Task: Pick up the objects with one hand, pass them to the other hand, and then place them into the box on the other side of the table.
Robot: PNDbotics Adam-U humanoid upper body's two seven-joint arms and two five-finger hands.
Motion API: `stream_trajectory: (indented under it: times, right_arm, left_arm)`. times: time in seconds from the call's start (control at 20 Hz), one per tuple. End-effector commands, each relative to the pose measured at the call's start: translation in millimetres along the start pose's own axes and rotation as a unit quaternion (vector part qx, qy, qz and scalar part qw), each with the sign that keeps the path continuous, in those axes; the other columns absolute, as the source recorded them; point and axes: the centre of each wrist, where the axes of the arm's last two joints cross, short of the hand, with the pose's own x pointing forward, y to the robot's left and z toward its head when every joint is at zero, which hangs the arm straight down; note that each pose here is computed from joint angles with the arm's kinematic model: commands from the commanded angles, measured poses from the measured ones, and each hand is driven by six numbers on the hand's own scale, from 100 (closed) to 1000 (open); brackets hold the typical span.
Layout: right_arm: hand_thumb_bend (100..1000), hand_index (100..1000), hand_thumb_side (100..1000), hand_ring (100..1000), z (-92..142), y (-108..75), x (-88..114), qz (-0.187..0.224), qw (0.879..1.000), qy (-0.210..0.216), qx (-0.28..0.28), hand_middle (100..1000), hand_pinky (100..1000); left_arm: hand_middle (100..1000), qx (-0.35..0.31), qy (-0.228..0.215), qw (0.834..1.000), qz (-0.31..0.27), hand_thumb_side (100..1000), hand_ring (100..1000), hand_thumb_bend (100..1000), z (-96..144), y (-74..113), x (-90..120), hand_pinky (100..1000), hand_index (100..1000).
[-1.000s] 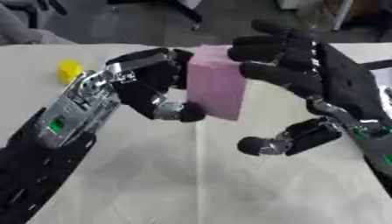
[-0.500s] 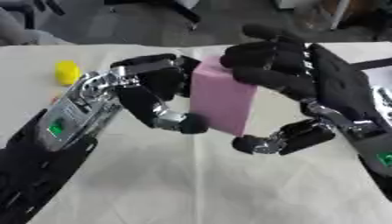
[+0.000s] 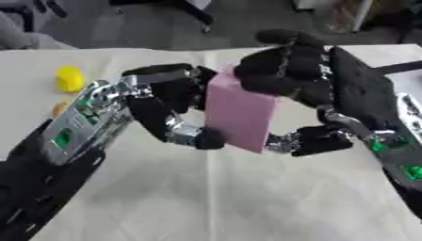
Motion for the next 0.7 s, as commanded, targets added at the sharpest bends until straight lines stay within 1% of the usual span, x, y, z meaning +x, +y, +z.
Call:
stream_trajectory:
  times: [0.05, 0.1, 0.15, 0.2, 0.25, 0.3, 0.35, 0.4, 0.45, 0.6, 0.7]
  right_arm:
    - [100, 769, 100, 649, -2.2, -6.0, -0.8, 0.015, 1.000, 0.004, -0.008, 673, 866]
    - [100, 718, 100, 618, -2.2, -5.7, -0.5, 0.013, 1.000, 0.006, -0.013, 630, 854]
    - [100, 697, 100, 607, -2.1, -5.3, -0.2, 0.010, 1.000, 0.009, -0.019, 612, 849]
    - [100, 652, 100, 587, -1.9, -4.9, 0.1, 0.007, 1.000, 0.012, -0.027, 573, 840]
    - [100, 562, 100, 541, -1.8, -4.6, 0.4, 0.004, 0.999, 0.016, -0.035, 508, 820]
    - [100, 475, 100, 498, -1.6, -4.1, 0.7, -0.001, 0.999, 0.021, -0.046, 445, 806]
    - [100, 433, 100, 473, -1.4, -3.8, 1.0, -0.006, 0.998, 0.026, -0.057, 410, 795]
    - [100, 409, 100, 463, -1.2, -3.6, 1.2, -0.009, 0.997, 0.029, -0.065, 392, 792]
    - [100, 392, 100, 457, -1.0, -3.5, 1.3, -0.012, 0.997, 0.033, -0.073, 378, 789]
    - [100, 381, 100, 454, -0.5, -3.7, 1.2, -0.014, 0.995, 0.036, -0.087, 367, 789]
    - [100, 383, 100, 455, 0.1, -3.8, 1.2, -0.014, 0.995, 0.036, -0.089, 367, 788]
  left_arm:
    - [470, -0.004, -0.001, 1.000, -0.011, 238, 570, 475, 2.7, 3.6, 8.5, 737, 596]
    - [477, -0.004, -0.001, 1.000, -0.012, 248, 575, 474, 2.8, 3.6, 8.5, 738, 604]
    - [481, -0.004, 0.000, 1.000, -0.012, 252, 577, 475, 2.8, 3.5, 8.3, 738, 609]
    - [489, -0.004, 0.000, 1.000, -0.012, 258, 580, 476, 2.9, 3.3, 8.1, 739, 618]
    - [506, -0.004, 0.000, 1.000, -0.012, 278, 586, 484, 3.1, 3.2, 7.8, 742, 637]
    - [524, -0.005, 0.001, 1.000, -0.012, 311, 597, 511, 3.5, 3.1, 7.4, 746, 656]
    - [549, -0.006, 0.002, 1.000, -0.011, 358, 613, 554, 4.1, 3.3, 6.8, 750, 677]
    - [569, -0.007, 0.003, 1.000, -0.012, 391, 628, 581, 4.6, 3.5, 6.1, 755, 696]
    - [608, -0.007, 0.004, 1.000, -0.013, 447, 653, 629, 5.4, 3.9, 5.4, 763, 729]
    - [682, -0.003, 0.006, 1.000, -0.020, 517, 702, 704, 9.4, 6.9, -0.7, 781, 789]
    - [758, 0.000, 0.002, 1.000, -0.024, 567, 758, 760, 11.9, 10.1, -5.7, 814, 856]
